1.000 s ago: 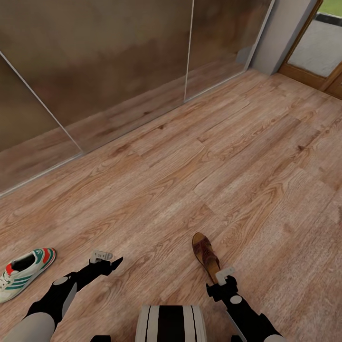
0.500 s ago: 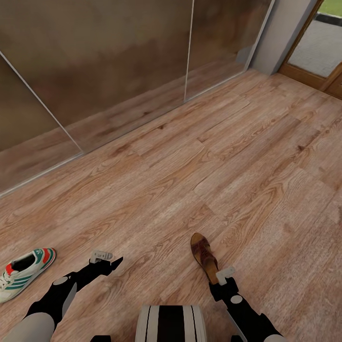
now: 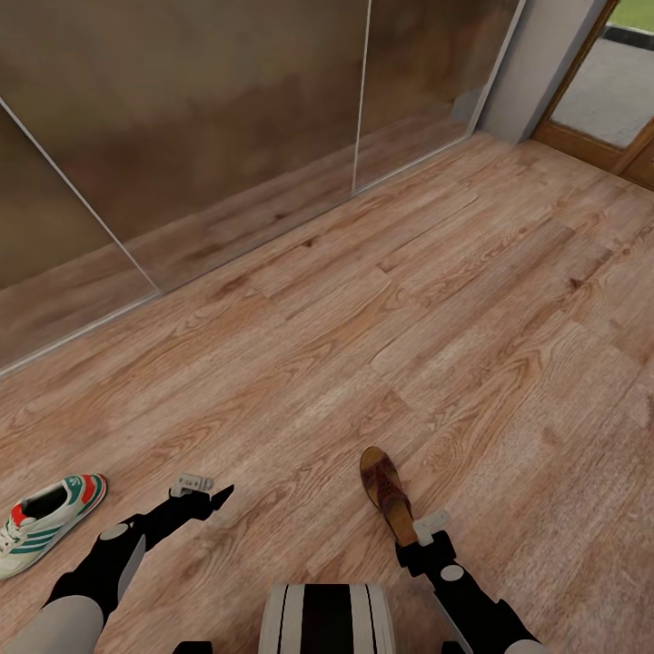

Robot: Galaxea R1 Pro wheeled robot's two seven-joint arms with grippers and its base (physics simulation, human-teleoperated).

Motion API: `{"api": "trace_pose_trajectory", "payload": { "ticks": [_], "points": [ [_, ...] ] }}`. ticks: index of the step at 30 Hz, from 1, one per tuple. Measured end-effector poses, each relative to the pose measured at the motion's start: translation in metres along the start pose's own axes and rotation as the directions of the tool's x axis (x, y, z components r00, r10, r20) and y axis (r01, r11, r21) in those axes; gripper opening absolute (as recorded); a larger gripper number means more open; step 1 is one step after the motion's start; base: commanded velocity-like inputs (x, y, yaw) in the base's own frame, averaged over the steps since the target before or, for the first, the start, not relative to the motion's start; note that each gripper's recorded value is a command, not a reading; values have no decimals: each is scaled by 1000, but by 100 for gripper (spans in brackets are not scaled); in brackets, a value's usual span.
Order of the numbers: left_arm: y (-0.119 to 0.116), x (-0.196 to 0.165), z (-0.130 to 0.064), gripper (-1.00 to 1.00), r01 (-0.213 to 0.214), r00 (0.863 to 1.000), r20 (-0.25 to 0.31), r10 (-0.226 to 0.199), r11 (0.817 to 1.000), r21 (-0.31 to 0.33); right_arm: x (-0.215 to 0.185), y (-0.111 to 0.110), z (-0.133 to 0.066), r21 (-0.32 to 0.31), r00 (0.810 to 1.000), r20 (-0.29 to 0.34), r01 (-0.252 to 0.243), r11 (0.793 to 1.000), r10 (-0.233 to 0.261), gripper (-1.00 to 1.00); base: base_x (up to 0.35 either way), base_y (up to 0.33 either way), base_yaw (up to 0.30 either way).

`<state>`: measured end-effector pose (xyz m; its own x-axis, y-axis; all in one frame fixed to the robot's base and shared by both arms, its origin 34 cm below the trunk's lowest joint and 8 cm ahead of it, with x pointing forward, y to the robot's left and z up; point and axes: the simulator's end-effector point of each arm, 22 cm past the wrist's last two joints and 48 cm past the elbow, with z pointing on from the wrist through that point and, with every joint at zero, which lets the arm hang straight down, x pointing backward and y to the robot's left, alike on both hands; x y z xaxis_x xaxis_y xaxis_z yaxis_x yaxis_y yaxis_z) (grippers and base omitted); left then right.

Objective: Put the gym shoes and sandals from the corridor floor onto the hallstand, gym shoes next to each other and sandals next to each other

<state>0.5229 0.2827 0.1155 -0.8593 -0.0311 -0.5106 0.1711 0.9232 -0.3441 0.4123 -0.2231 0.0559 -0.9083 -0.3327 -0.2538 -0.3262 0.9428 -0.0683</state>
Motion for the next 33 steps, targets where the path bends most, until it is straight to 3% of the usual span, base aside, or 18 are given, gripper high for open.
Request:
{"api": "trace_pose_trajectory", "payload": {
  "ticks": [14, 20, 23, 27, 29, 32, 33],
  "points": [
    [-2, -22, -7, 100, -15, 999, 35, 15, 1000, -1, -19, -7, -9, 13, 999, 39, 1, 1000, -1, -100, 0, 0, 0],
    [-4, -36, -13, 100, -18, 998, 62, 18, 1000, -5, -41, -14, -16, 26, 994, 111, 0, 1000, -3, -100, 0, 0, 0],
    [-7, -38, -15, 100, 14, 997, 81, -13, 1000, -2, -50, -15, -20, 29, 991, 133, -1, 1000, -3, -100, 0, 0, 0],
    [-8, -42, -19, 100, 17, 996, 93, -16, 1000, -3, -61, -19, -25, 37, 986, 165, -3, 999, -3, -100, 0, 0, 0],
    [3, -6, -35, 100, 32, 998, 47, -30, 999, -37, -66, -27, -28, 50, 983, 182, -17, 999, 7, -100, 0, 0, 0],
    [15, 16, -53, 100, 49, 998, 30, -47, 996, -76, -73, -38, -33, 67, 979, 201, -47, 997, 33, -100, 0, 0, 0],
    [36, 43, -77, 100, 83, 996, 43, -77, 986, -145, -75, -59, -36, 96, 969, 230, -114, 989, 90, -100, 0, 0, 0]
  ]
}}
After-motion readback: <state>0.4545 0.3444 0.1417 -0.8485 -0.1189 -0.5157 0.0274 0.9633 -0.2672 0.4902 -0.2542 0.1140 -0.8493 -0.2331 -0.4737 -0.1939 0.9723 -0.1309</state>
